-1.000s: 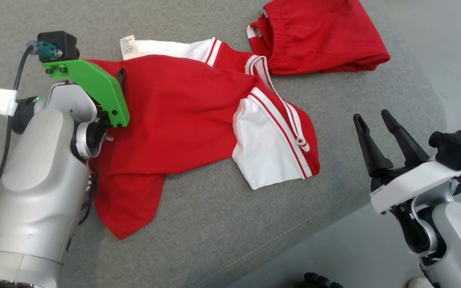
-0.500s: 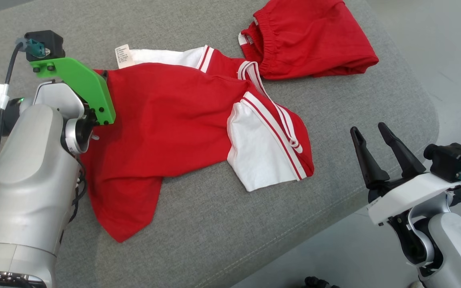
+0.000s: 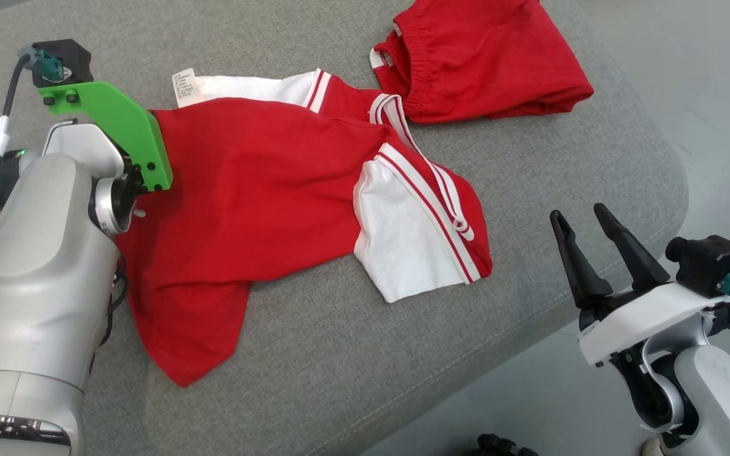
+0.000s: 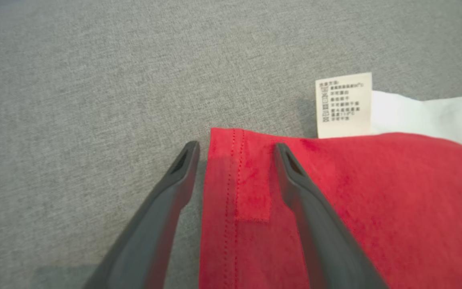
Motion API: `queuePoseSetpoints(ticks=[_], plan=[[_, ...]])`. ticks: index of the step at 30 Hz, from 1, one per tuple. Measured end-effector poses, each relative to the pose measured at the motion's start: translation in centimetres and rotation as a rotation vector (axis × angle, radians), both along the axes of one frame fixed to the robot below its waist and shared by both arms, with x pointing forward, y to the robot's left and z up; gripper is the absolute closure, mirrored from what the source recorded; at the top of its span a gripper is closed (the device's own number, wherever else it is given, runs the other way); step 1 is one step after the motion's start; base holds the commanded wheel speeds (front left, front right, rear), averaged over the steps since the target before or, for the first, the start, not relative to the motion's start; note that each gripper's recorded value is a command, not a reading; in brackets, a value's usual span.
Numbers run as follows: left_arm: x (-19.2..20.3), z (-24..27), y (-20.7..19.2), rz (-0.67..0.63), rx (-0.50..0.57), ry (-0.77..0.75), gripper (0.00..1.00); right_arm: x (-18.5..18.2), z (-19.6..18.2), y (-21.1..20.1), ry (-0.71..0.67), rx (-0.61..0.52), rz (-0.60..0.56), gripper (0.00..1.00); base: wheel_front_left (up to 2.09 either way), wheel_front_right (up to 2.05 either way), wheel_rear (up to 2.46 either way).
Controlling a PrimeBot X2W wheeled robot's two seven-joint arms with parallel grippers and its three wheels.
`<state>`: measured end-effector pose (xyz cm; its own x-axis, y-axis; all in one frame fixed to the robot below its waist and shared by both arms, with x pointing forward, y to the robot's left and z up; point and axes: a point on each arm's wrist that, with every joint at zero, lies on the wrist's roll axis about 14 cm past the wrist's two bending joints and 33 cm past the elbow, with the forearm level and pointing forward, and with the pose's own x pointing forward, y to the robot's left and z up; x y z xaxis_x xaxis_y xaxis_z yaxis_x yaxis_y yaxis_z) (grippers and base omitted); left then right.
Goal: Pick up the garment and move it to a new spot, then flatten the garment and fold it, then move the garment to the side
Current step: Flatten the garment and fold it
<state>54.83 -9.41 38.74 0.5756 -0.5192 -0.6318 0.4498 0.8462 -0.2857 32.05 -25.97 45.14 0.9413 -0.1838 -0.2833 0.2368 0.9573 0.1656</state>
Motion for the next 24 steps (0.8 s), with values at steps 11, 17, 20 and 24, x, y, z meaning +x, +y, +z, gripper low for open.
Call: queuePoseSetpoints(ticks=[11, 17, 20, 24], plan=[[-0.1, -0.9, 0.6, 0.023, 0.014, 0.023, 0.38, 0.1, 0.3, 0.0, -0.01, -0.002, -0.003, 0.0, 0.0, 0.0, 0.0], [-0.4, -0.9, 0.0, 0.026, -0.004, 0.03, 0.56, 0.0, 0.3, 0.1, -0.004, -0.002, 0.0, 0.0, 0.0, 0.0, 0.0], [-0.4, -0.8, -0.2, 0.026, -0.01, 0.025, 0.7, -0.1, 0.3, 0.1, -0.004, -0.002, 0.0, 0.0, 0.0, 0.0, 0.0], [-0.3, -0.4, -0.7, 0.027, -0.026, 0.003, 1.0, -0.2, 0.3, 0.0, -0.003, -0.003, -0.004, 0.0, 0.0, 0.0, 0.0]])
